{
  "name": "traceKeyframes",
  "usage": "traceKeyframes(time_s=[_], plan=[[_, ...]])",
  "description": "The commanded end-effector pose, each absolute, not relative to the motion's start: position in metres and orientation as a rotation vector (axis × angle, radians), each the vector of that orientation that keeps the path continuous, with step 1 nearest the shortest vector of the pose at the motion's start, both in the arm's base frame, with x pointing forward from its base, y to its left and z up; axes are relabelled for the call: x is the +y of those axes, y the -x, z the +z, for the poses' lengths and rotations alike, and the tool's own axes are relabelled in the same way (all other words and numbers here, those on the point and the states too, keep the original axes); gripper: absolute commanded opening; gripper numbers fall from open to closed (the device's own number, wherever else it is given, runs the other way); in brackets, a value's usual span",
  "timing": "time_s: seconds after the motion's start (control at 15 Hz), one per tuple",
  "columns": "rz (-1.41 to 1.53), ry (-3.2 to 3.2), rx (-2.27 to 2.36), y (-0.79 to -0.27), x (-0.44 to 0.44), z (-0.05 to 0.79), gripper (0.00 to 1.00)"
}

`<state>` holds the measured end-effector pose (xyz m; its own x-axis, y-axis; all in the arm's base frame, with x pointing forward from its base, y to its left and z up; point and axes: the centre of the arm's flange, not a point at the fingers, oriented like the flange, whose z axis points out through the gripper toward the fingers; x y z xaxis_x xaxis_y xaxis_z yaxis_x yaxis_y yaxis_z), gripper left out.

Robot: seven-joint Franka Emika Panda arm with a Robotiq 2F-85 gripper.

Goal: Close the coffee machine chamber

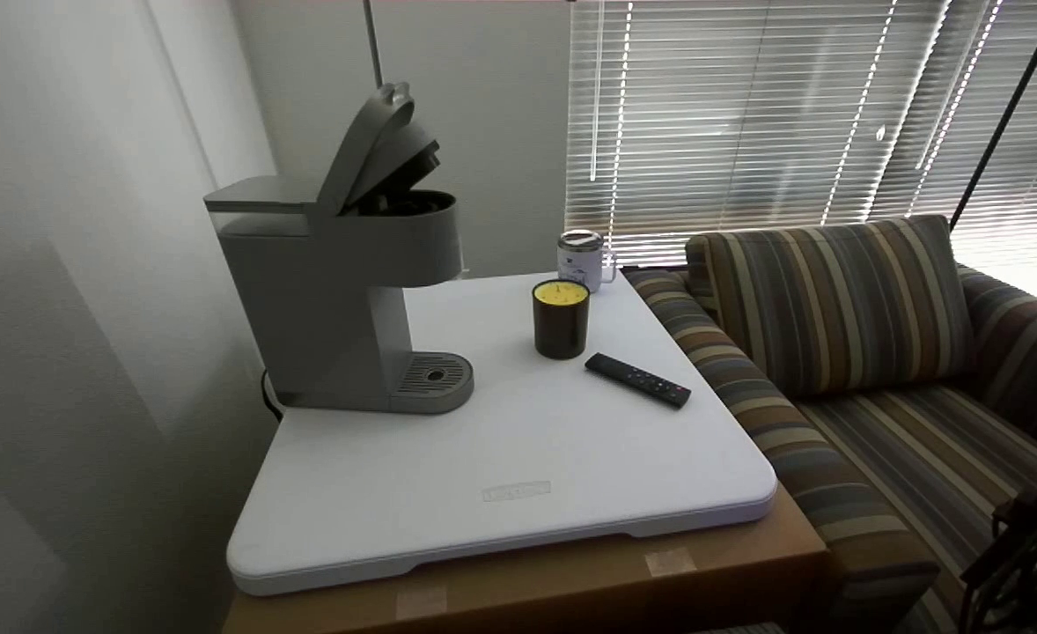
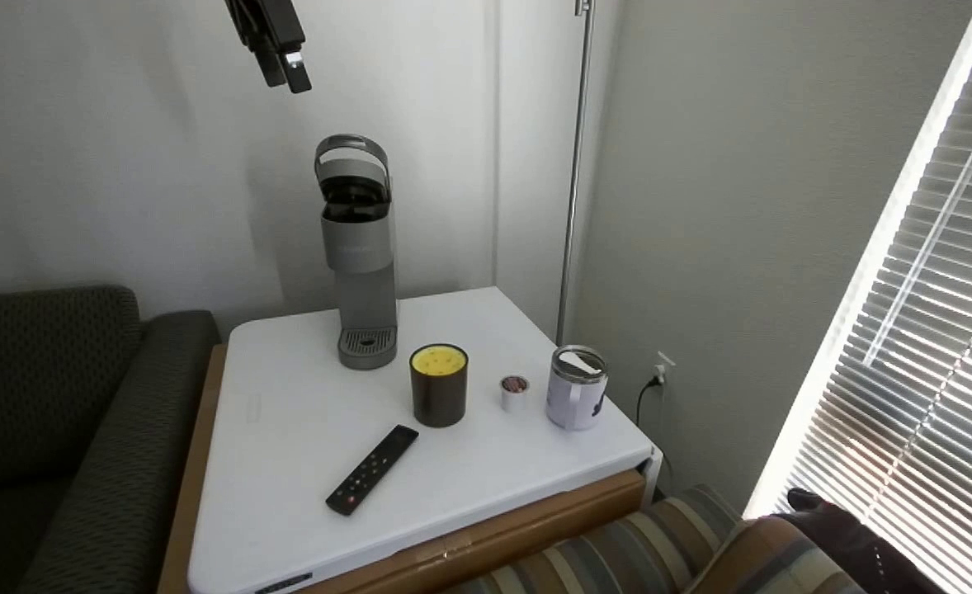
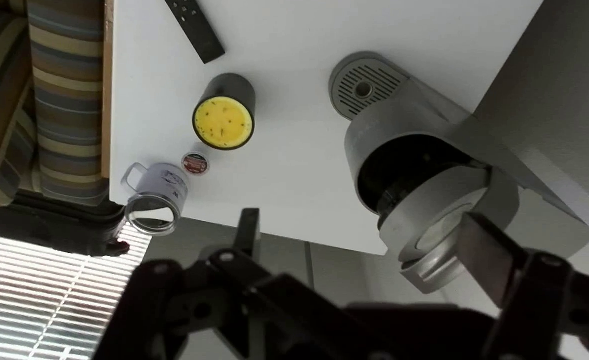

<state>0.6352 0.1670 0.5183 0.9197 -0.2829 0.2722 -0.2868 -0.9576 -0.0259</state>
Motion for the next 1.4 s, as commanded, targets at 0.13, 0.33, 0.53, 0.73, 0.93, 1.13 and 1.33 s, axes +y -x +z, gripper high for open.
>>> traceKeyframes(time_s=[0.13, 0.33, 0.53, 0.73, 0.93, 1.13, 1.33], plan=[[0.456, -3.092, -0.369, -0.676, 0.193, 0.537, 1.0], [0.489, -3.104, -0.334, -0.681, 0.204, 0.542, 1.0], [0.514, -3.1, -0.362, -0.668, 0.206, 0.537, 1.0], [0.515, -3.1, -0.359, -0.67, 0.206, 0.537, 1.0], [0.528, -3.137, -0.384, -0.673, 0.207, 0.53, 1.0], [0.542, -3.174, -0.396, -0.69, 0.212, 0.526, 1.0], [0.552, -3.174, -0.389, -0.711, 0.215, 0.516, 0.74]])
